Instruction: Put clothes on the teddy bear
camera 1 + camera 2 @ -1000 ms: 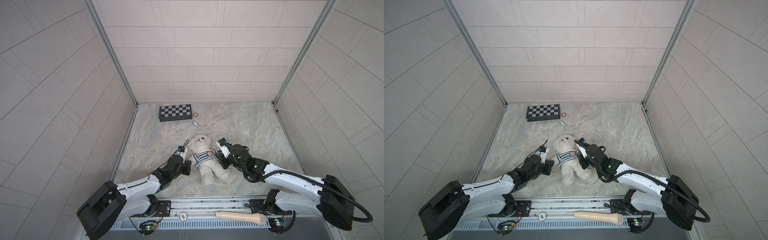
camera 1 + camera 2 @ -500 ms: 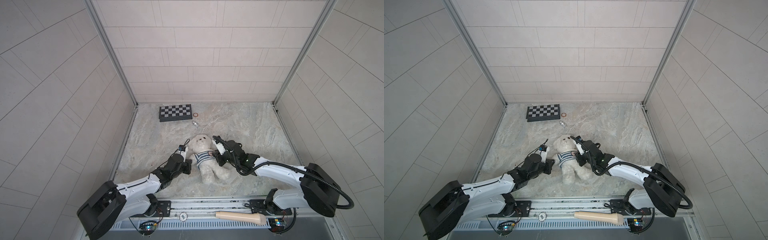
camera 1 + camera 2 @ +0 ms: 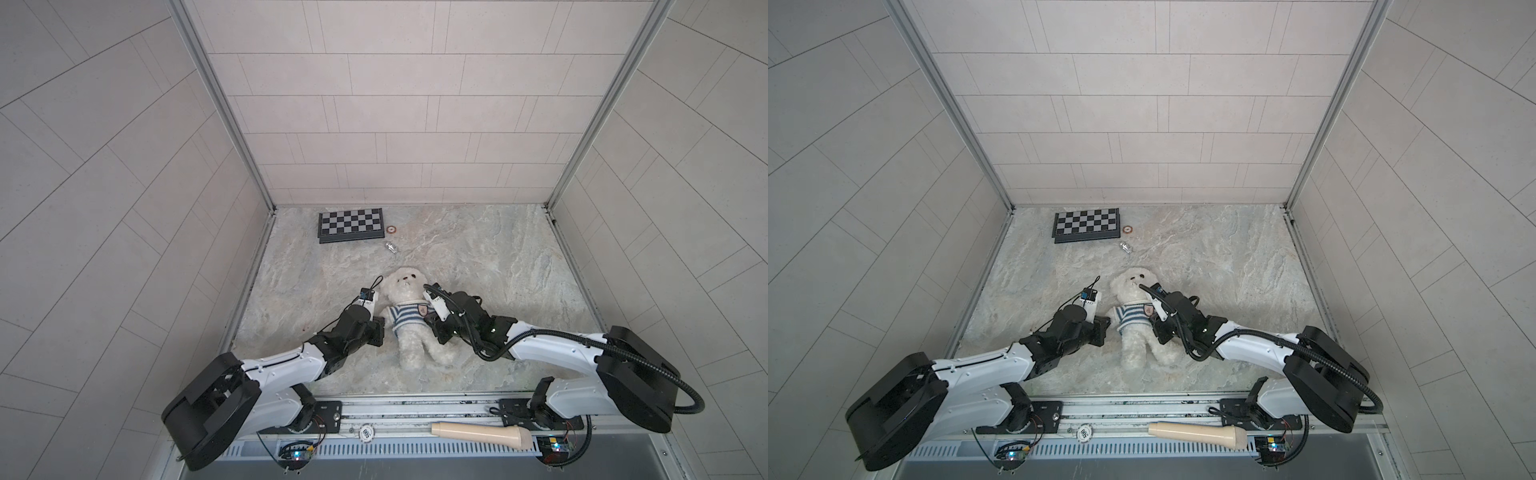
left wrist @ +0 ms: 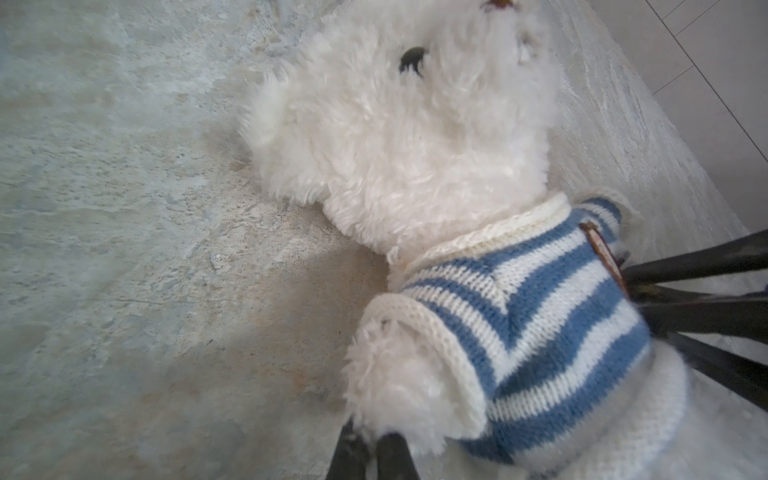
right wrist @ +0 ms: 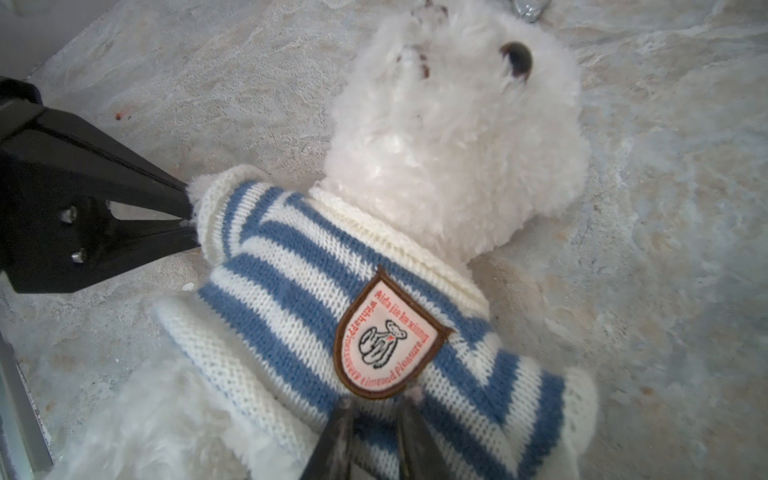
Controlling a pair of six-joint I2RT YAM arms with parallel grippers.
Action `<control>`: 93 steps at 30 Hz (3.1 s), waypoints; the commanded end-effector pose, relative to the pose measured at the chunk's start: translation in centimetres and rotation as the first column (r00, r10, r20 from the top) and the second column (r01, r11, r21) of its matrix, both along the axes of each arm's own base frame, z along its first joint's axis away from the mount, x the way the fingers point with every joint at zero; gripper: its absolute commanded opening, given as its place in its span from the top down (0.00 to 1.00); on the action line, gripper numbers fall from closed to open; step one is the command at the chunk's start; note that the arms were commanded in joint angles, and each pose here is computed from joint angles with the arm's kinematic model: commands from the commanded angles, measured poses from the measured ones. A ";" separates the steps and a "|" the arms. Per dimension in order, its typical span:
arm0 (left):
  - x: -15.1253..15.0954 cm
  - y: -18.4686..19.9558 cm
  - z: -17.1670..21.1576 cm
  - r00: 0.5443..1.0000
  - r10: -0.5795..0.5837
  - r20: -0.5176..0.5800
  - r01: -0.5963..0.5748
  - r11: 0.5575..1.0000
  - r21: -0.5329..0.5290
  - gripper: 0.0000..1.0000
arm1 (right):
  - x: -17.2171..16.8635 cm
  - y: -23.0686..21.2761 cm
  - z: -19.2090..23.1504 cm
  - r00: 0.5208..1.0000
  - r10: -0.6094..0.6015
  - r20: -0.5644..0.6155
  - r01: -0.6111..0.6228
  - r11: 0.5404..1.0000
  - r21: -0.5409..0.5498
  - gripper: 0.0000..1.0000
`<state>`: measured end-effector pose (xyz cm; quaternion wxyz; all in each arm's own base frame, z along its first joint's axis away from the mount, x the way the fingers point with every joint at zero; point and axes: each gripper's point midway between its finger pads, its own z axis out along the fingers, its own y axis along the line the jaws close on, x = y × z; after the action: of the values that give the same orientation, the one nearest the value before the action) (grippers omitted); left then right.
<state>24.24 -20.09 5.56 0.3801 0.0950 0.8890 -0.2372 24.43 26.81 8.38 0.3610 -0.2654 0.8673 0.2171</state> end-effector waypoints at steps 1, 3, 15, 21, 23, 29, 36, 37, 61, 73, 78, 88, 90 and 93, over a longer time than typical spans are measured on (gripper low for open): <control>1.0 0.2 0.9 0.999 0.029 0.025 -0.030 1.000 0.007 1.00 | -0.7 0.3 0.3 1.000 -0.007 -0.012 0.007 1.000 0.026 0.78; 1.0 0.4 1.2 0.999 0.039 0.031 -0.040 0.999 0.015 0.96 | -1.1 1.1 0.8 1.000 0.007 -0.011 -0.006 0.998 0.060 0.78; 0.0 3.2 4.9 0.990 0.104 0.100 -0.108 0.994 0.031 0.41 | -1.2 -0.9 4.2 0.995 -0.066 0.072 0.054 0.988 0.146 0.76; -2.0 1.0 8.7 0.991 0.023 0.129 -0.021 1.000 -0.021 0.40 | -0.6 -5.5 3.9 0.976 -0.202 0.074 0.192 0.973 0.125 0.74; -2.8 -0.7 9.9 0.992 -0.022 0.125 0.027 0.999 -0.040 0.41 | -0.4 -6.8 3.7 0.970 -0.236 0.065 0.227 0.966 0.127 0.74; -5.4 -6.9 11.6 0.987 -0.151 0.049 0.158 0.973 -0.170 0.41 | 0.0 -8.6 2.6 0.960 -0.277 0.031 0.270 0.953 0.140 0.74; -6.4 -11.4 9.5 0.980 -0.187 -0.070 0.170 0.966 -0.195 0.47 | 0.9 -7.5 2.2 0.969 -0.246 0.007 0.241 0.953 0.186 0.72; -6.2 -11.4 8.9 0.981 -0.176 -0.081 0.158 0.969 -0.189 0.49 | 0.9 -7.0 2.1 0.974 -0.227 -0.003 0.223 0.955 0.194 0.73; -1.1 -4.4 3.3 0.998 -0.035 -0.050 0.033 0.999 -0.029 0.72 | -2.9 1.0 0.2 0.996 -0.051 -0.071 0.064 0.979 0.194 0.75; -0.9 -1.3 4.6 1.000 0.006 0.000 -0.006 0.999 0.051 0.66 | -3.1 -3.9 1.4 0.990 -0.140 -0.008 0.140 0.984 0.114 0.67; -1.8 -1.8 5.7 1.000 -0.016 0.007 0.016 1.000 0.004 0.66 | -1.9 -7.9 1.8 0.972 -0.236 0.003 0.234 0.967 0.098 0.53; -5.1 -5.1 7.7 0.993 -0.110 -0.029 0.108 0.991 -0.078 0.54 | 1.1 -8.8 1.1 0.973 -0.223 -0.058 0.228 0.968 0.104 0.26; -5.0 -5.3 7.5 0.993 -0.108 -0.040 0.105 0.992 -0.076 0.54 | 1.6 -8.5 0.5 0.975 -0.211 -0.067 0.217 0.973 0.082 0.23; -4.9 -5.7 7.3 0.992 -0.117 -0.046 0.113 0.991 -0.073 0.53 | 2.3 -8.1 -0.2 0.978 -0.192 -0.084 0.198 0.978 0.070 0.19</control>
<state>19.16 -25.04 11.97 0.3473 0.1306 0.8850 -0.2813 25.83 17.84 7.26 0.3469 -0.1344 0.9038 0.2114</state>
